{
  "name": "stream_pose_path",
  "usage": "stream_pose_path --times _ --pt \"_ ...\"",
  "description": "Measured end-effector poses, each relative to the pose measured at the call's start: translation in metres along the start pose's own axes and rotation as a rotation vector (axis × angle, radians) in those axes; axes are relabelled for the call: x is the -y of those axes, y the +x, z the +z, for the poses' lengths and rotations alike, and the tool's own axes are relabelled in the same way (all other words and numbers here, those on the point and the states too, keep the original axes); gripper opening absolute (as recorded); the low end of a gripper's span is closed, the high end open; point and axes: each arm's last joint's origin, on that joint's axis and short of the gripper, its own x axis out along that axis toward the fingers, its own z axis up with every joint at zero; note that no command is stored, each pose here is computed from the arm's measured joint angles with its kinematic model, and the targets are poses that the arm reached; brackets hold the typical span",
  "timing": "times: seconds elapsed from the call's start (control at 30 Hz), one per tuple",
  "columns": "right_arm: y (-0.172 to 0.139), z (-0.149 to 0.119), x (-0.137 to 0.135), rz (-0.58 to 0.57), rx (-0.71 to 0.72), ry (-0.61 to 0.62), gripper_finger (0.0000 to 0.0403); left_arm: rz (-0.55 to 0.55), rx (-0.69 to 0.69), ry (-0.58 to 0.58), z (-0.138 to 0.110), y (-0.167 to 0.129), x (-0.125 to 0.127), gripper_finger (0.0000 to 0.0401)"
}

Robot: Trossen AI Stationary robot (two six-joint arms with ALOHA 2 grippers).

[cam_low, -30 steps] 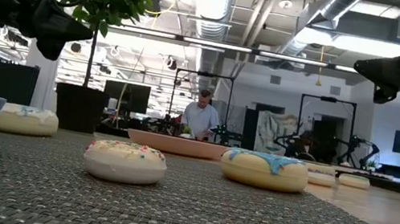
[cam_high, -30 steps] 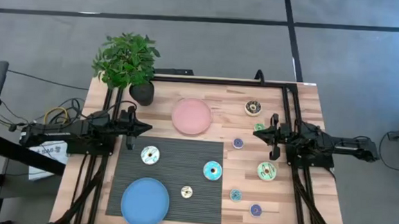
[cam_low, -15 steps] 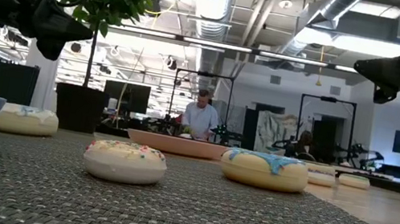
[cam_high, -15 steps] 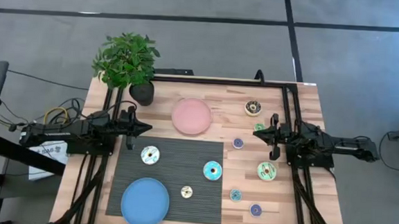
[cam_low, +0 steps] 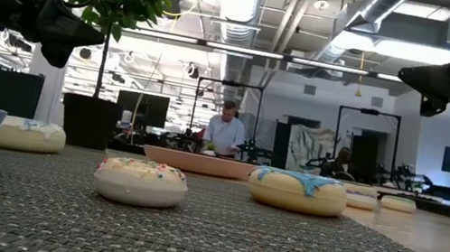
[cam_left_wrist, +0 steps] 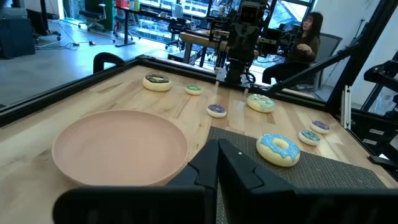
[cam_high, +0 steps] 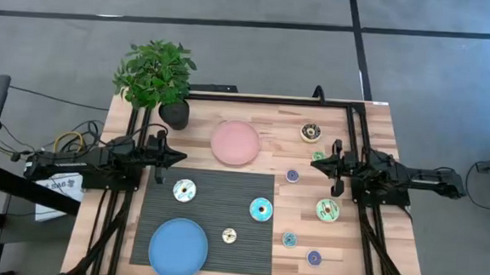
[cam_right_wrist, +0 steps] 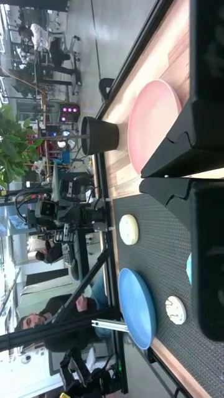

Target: Pick & Place donuts

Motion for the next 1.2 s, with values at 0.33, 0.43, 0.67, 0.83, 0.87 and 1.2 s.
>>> stream_pose_path --times 0.33,0.43,0.67,0.83,0.87,1.2 --pt "0.0 0.0 0.0 0.0 0.0 0.0 0.0 0.0 0.0 0.0 0.0 0.0 0.0 0.0" --pt "0.0 0.0 0.0 0.0 0.001 0.0 0.0 0.0 0.0 0.0 0.0 0.0 0.0 0.0" --pt "0.0 0.0 0.0 0.0 0.0 0.0 0.0 0.037 0.028 -0.037 0.002 0.0 -0.001 0.0" --pt "0.0 0.0 0.0 0.0 0.0 0.0 0.0 0.065 0.218 -0.226 0.02 -0.002 0.0 0.0" --pt "0.0 0.0 0.0 0.0 0.0 0.0 0.0 0.066 0.233 -0.227 0.024 -0.003 0.001 0.0" --pt "0.0 0.0 0.0 0.0 0.001 0.0 0.0 0.051 0.356 0.093 0.094 -0.013 0.016 0.0"
